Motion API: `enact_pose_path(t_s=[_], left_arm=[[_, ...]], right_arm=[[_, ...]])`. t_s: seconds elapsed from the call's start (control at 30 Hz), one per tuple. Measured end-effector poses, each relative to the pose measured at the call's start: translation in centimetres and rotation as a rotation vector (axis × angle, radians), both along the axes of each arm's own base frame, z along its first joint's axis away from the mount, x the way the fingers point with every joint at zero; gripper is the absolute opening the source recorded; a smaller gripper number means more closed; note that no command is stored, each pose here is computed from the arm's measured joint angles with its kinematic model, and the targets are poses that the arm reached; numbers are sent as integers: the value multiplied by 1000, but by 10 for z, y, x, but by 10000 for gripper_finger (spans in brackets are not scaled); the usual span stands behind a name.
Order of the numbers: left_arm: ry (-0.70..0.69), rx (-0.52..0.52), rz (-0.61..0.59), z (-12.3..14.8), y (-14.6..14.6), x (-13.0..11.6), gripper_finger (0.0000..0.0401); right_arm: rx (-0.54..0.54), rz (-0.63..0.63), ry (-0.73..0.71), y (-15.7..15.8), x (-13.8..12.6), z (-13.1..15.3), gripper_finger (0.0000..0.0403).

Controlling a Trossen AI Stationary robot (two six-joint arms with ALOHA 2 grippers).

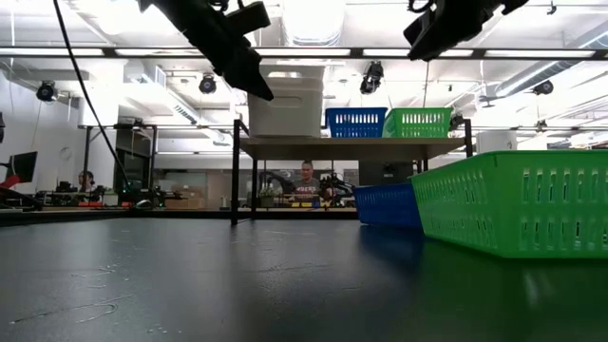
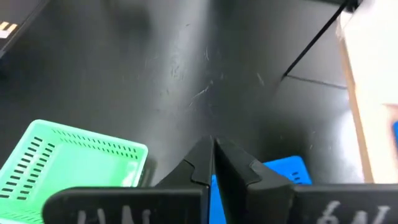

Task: Stack baskets on shelf by color
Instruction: Stack the left blue bin on top of the blue bin on the shelf

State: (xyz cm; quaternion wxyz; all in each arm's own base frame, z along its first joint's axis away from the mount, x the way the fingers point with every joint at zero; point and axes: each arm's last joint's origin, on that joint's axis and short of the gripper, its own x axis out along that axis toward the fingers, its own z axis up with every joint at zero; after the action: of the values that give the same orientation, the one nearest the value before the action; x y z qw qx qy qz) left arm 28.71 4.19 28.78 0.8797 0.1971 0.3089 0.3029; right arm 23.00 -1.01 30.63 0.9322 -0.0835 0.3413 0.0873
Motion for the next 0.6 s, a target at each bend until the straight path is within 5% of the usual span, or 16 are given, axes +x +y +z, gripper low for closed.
enact_pose_path(t_s=[0.23, 0.6], left_arm=[[-5, -5, -37, 0, -10, 1, 120], [-22, -59, -379, 3, -75, 2, 120]], right_arm=[[47, -41, 21, 0, 0, -8, 9], [75, -139, 78, -2, 2, -34, 9]])
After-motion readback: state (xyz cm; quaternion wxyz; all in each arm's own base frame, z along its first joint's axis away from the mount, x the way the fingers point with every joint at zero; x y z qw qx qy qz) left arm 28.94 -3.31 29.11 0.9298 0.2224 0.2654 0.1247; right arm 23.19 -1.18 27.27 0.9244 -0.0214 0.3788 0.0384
